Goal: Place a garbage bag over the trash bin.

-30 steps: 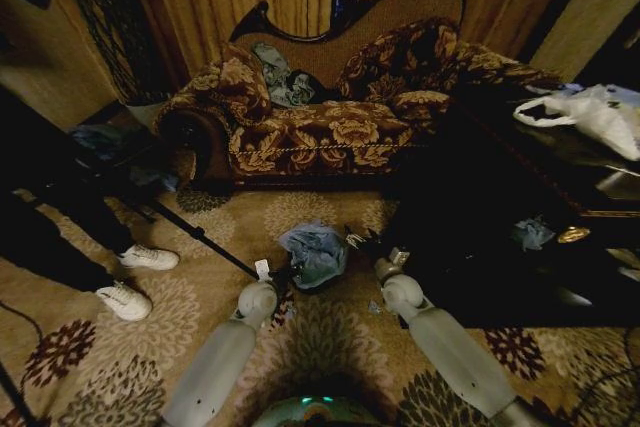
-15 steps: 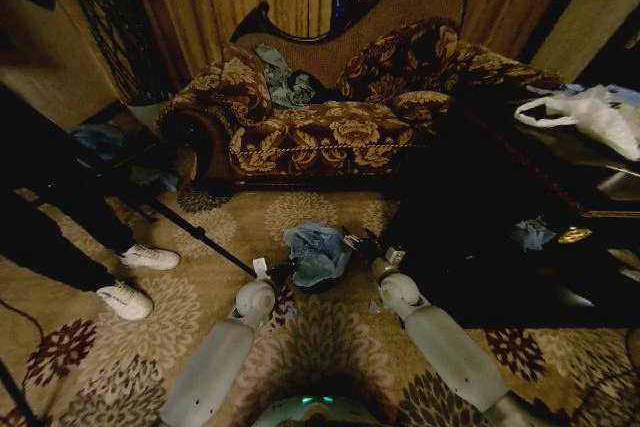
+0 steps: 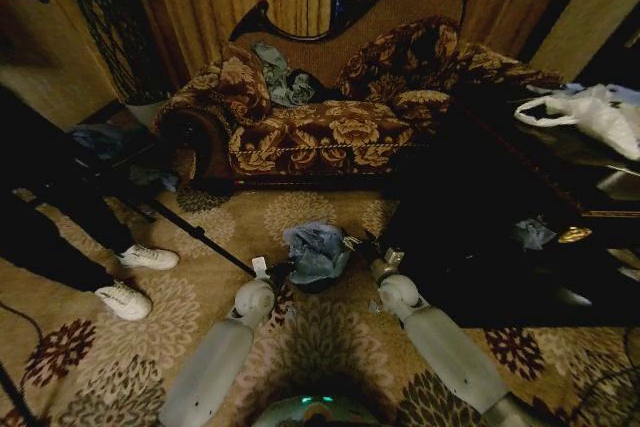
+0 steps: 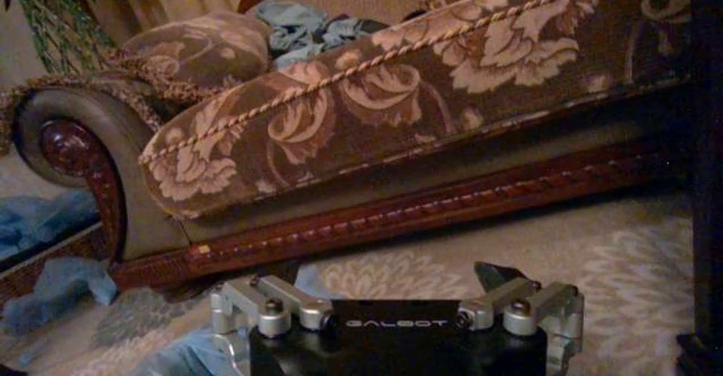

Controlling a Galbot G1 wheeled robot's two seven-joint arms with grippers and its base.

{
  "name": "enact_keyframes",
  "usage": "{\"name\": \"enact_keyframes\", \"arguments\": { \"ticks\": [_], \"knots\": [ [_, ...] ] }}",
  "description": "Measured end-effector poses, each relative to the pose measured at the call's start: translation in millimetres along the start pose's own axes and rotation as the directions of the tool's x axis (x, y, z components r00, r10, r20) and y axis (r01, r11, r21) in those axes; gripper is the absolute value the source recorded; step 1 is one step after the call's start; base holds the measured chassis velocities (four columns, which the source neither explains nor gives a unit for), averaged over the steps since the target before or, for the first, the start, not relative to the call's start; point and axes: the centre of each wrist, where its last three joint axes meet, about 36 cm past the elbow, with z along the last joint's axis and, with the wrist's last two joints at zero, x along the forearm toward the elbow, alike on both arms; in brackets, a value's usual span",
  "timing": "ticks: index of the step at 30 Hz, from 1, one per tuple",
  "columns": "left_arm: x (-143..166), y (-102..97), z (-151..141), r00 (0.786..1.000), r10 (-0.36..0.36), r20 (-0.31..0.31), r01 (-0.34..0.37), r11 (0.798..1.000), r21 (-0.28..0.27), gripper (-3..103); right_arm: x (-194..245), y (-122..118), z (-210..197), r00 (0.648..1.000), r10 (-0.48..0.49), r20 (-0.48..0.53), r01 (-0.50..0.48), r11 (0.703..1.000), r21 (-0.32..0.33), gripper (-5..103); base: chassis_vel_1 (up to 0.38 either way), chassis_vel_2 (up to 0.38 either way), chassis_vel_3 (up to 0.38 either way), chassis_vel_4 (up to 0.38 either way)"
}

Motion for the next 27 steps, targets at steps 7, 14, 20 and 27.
{"name": "enact_keyframes", "arguments": {
  "ticks": [7, 14, 20, 27],
  "knots": [
    [-17, 20.1, 26, 0.997, -0.076, -0.030, 0.077, 0.997, 0.016, 0, 3, 1, -1, 1.000, -0.003, 0.002, 0.003, 1.000, 0.001, 100, 0.000, 0.000, 0.000, 0.000],
    [-48, 44.7, 39, 0.991, -0.130, -0.034, 0.131, 0.991, 0.040, 0, 12, 0, 2, 1.000, 0.002, -0.004, -0.002, 1.000, 0.004, 100, 0.000, 0.000, 0.000, 0.000],
    [-75, 69.2, 59, 0.984, -0.165, -0.062, 0.168, 0.984, 0.049, 0, 15, 3, 5, 1.000, 0.005, -0.004, -0.005, 1.000, 0.001, 100, 0.000, 0.000, 0.000, 0.000],
    [-84, 79.3, 67, 0.984, -0.169, -0.055, 0.172, 0.984, 0.049, 0, 14, 6, 6, 1.000, 0.010, -0.003, -0.010, 1.000, -0.002, 100, 0.000, 0.000, 0.000, 0.000]
  ]
}}
